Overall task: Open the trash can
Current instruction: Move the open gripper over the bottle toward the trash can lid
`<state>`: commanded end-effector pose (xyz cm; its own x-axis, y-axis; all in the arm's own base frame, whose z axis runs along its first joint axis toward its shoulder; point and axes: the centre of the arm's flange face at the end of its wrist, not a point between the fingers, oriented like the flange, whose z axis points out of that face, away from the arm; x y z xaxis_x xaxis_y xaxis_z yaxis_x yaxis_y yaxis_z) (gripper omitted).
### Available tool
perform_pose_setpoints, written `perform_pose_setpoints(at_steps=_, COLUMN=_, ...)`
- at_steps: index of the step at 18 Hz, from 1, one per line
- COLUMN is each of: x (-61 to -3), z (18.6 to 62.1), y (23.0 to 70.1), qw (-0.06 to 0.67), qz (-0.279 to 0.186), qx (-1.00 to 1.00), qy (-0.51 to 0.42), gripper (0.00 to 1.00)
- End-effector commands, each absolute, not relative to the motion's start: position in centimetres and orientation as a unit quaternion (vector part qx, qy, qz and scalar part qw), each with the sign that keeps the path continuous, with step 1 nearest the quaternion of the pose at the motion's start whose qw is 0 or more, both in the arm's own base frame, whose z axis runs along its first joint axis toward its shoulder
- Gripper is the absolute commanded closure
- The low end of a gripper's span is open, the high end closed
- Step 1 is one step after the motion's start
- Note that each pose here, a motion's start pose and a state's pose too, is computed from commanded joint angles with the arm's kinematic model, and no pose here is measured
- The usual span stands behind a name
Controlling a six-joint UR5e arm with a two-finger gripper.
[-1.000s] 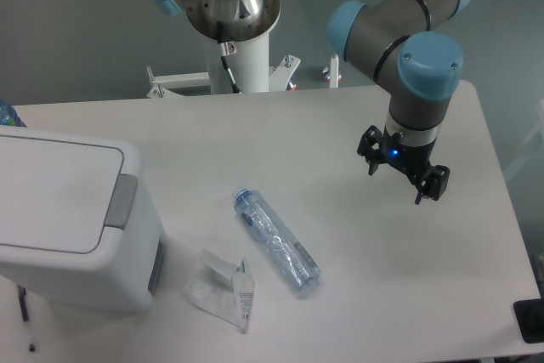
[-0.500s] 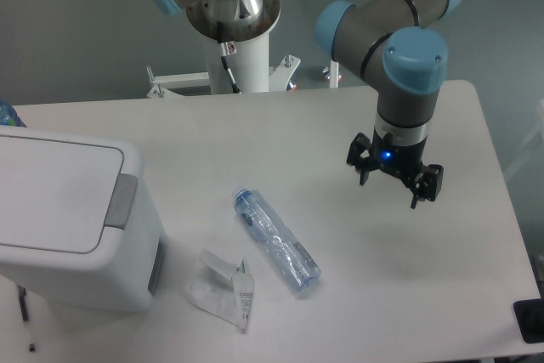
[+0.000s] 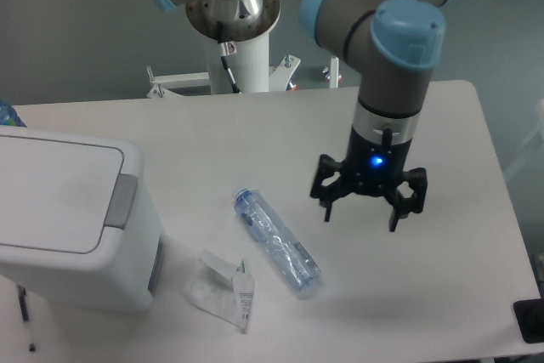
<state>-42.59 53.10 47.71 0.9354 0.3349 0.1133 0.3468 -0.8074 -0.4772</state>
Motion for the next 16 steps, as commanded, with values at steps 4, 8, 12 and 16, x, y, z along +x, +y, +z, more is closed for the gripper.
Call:
perform_pose_setpoints(at_steps=4, x=-39.3, z=49.6, y=55.6, qw=0.273, qz=-0.035, qx=-0.939, qy=-0.205, gripper=0.00)
perform_pose_setpoints(at_steps=8, x=-35.0, z=50.6, y=57.8, qw=0.276, qz=-0.047, qx=-0.941, qy=-0.192, gripper=0.00)
perform_pose_setpoints(at_steps=12, x=-31.6, z=51.5, y=58.4, qw=0.279, qz=-0.052, qx=-0.943, qy=-0.174, gripper=0.00)
perform_pose_setpoints(at_steps=16, x=-28.2, z=51.6, y=57.5, qw=0.275, qz=-0.059, qx=-0.946, qy=-0.160, gripper=0.00)
